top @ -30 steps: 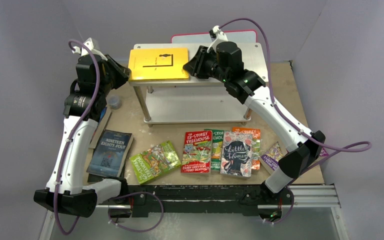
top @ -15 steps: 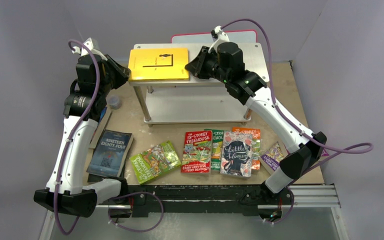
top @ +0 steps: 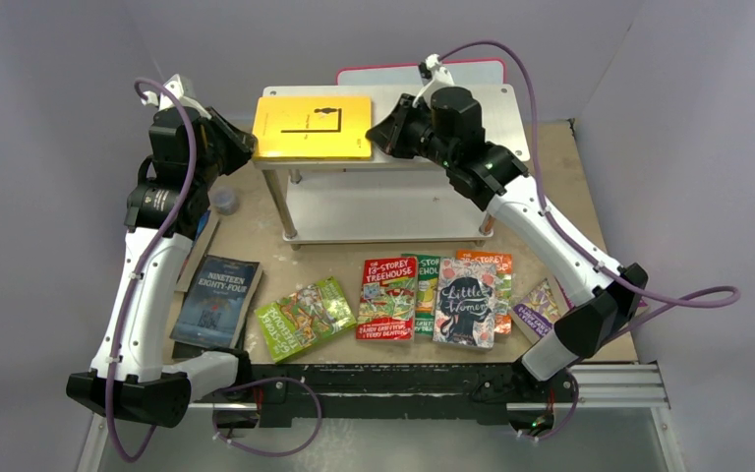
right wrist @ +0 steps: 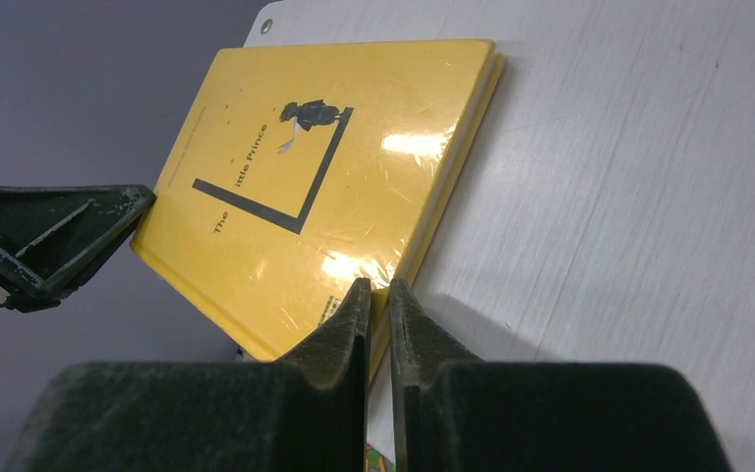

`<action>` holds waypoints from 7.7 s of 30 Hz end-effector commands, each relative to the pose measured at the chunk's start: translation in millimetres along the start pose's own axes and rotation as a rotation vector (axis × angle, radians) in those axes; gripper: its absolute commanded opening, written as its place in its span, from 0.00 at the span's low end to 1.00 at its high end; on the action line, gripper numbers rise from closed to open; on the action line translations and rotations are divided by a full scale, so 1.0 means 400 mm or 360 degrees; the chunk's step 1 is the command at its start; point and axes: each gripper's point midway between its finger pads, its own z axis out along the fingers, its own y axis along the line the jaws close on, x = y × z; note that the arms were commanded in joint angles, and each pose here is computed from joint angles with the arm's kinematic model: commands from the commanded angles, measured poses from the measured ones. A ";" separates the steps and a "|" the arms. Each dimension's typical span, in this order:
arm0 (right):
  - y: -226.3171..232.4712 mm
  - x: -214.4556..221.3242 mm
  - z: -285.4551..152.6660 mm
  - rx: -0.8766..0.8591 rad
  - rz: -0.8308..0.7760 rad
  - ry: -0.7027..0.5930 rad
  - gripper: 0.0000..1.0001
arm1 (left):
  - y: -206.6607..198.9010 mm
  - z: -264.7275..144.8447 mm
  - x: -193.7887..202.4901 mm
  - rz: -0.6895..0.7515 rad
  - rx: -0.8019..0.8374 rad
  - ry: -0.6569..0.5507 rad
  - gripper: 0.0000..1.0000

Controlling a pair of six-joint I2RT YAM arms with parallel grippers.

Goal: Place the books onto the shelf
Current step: Place the book on the shelf, then pick up the book from the center of the board.

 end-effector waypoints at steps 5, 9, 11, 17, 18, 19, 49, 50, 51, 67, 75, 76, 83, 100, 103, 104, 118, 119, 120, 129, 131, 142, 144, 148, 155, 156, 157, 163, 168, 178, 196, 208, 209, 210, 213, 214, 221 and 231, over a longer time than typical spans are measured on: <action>0.021 0.033 -0.018 -0.0001 -0.0008 0.0066 0.16 | -0.009 -0.006 0.001 0.0036 0.0022 0.0008 0.18; -0.003 0.002 -0.049 0.0110 -0.0073 0.0008 0.32 | 0.035 -0.025 -0.047 0.0115 -0.0162 -0.0098 0.32; -0.007 -0.028 -0.076 0.0148 -0.0117 -0.0049 0.39 | 0.060 -0.046 -0.080 0.0155 -0.0273 -0.0170 0.40; -0.011 -0.090 -0.181 0.0181 -0.0319 -0.0197 0.56 | 0.091 -0.142 -0.156 0.0249 -0.0421 -0.0332 0.57; -0.008 -0.083 -0.201 0.0152 -0.0351 -0.0189 0.59 | 0.099 -0.157 -0.155 0.0261 -0.0439 -0.0336 0.61; -0.009 -0.067 -0.216 0.0121 -0.0380 -0.0167 0.60 | 0.111 -0.171 -0.149 0.0274 -0.0459 -0.0335 0.65; -0.055 0.448 -0.306 -0.0430 -0.0191 0.0335 0.70 | 0.626 0.010 0.160 -0.0163 -0.1380 -0.0120 0.77; -0.065 0.451 -0.307 -0.0411 -0.0194 0.0330 0.71 | 0.637 0.024 0.159 -0.0142 -0.1385 -0.0065 0.77; -0.074 0.457 -0.308 -0.0396 -0.0200 0.0330 0.71 | 0.647 0.033 0.157 -0.0104 -0.1412 -0.0005 0.76; -0.092 0.501 -0.298 -0.0421 -0.0185 0.0365 0.72 | 0.756 0.212 0.186 0.0449 -0.1560 0.0635 0.66; -0.113 0.526 -0.287 -0.0359 -0.0161 0.0428 0.72 | 0.832 0.209 0.214 0.0729 -0.1779 0.0802 0.67; -0.113 0.525 -0.285 -0.0354 -0.0166 0.0436 0.72 | 0.834 0.217 0.223 0.0732 -0.1759 0.0827 0.67; -0.113 0.525 -0.280 -0.0338 -0.0171 0.0457 0.72 | 0.882 0.218 0.232 0.0778 -0.1922 0.0821 0.62; -0.116 0.523 -0.272 -0.0311 -0.0169 0.0465 0.72 | 0.941 0.188 0.178 0.0897 -0.2269 0.0720 0.37; -0.118 0.526 -0.273 -0.0300 -0.0171 0.0480 0.72 | 0.946 0.196 0.197 0.0879 -0.2236 0.0752 0.44; -0.118 0.525 -0.274 -0.0300 -0.0172 0.0480 0.72 | 0.945 0.198 0.200 0.0879 -0.2215 0.0766 0.47; -0.109 0.507 -0.243 -0.0248 -0.0201 0.0514 0.72 | 0.937 0.212 0.268 0.0787 -0.1988 0.0959 0.59; -0.110 0.507 -0.241 -0.0241 -0.0198 0.0521 0.72 | 0.931 0.209 0.264 0.0792 -0.1976 0.0959 0.61; -0.110 0.508 -0.238 -0.0233 -0.0196 0.0530 0.72 | 0.929 0.203 0.258 0.0802 -0.1977 0.0954 0.62; -0.108 0.517 -0.216 -0.0173 -0.0163 0.0626 0.72 | 0.893 0.216 0.284 0.0763 -0.1751 0.1005 0.67; -0.110 0.515 -0.215 -0.0157 -0.0156 0.0624 0.72 | 0.875 0.234 0.310 0.0714 -0.1624 0.1057 0.68; -0.106 0.515 -0.215 -0.0144 -0.0081 0.0619 0.72 | 0.936 0.192 0.243 0.0876 -0.2016 0.0906 0.68; -0.106 0.516 -0.216 -0.0141 -0.0076 0.0624 0.72 | 0.948 0.187 0.244 0.0905 -0.2056 0.0913 0.68; -0.106 0.511 -0.218 -0.0133 -0.0076 0.0618 0.72 | 0.962 0.194 0.263 0.0924 -0.2071 0.0961 0.67; -0.107 0.514 -0.211 -0.0127 -0.0056 0.0618 0.72 | 0.980 0.214 0.293 0.0923 -0.2053 0.1020 0.68; -0.104 0.513 -0.210 -0.0131 -0.0052 0.0619 0.72 | 0.980 0.218 0.298 0.0917 -0.2040 0.1034 0.68; -0.103 0.514 -0.209 -0.0132 -0.0050 0.0623 0.72 | 0.981 0.223 0.301 0.0913 -0.2032 0.1035 0.68; -0.101 0.512 -0.201 -0.0127 -0.0045 0.0623 0.72 | 1.006 0.222 0.292 0.0969 -0.2142 0.1004 0.69; -0.093 0.517 -0.187 -0.0138 -0.0027 0.0646 0.72 | 1.018 0.231 0.309 0.0971 -0.2149 0.1025 0.65; -0.083 0.491 -0.197 -0.0153 -0.0010 0.0572 0.72 | 0.973 0.213 0.242 0.0926 -0.2174 0.0865 0.18; -0.082 0.472 -0.225 -0.0179 -0.0036 0.0501 0.72 | 0.764 0.148 0.171 0.0657 -0.1847 0.0619 0.00; -0.035 0.479 -0.242 -0.0307 -0.0145 0.0429 0.73 | 0.542 -0.018 0.104 0.0195 -0.1345 0.0275 0.00; -0.031 0.480 -0.243 -0.0310 -0.0163 0.0418 0.73 | 0.530 -0.037 0.099 0.0167 -0.1315 0.0248 0.00; -0.027 0.485 -0.245 -0.0316 -0.0180 0.0418 0.73 | 0.517 -0.057 0.095 0.0136 -0.1293 0.0223 0.00; -0.002 0.494 -0.244 -0.0371 -0.0223 0.0391 0.74 | 0.463 -0.109 0.077 0.0013 -0.1166 0.0136 0.00; 0.005 0.501 -0.243 -0.0382 -0.0242 0.0388 0.74 | 0.437 -0.118 0.079 -0.0038 -0.1084 0.0129 0.00; 0.093 0.557 -0.240 -0.0497 -0.0480 0.0292 0.80 | 0.346 -0.210 0.131 -0.0356 -0.0787 0.0109 0.00; 0.249 0.686 -0.187 -0.0642 -0.0960 0.0113 0.91 | 0.264 -0.274 0.230 -0.0810 -0.0472 0.0180 0.00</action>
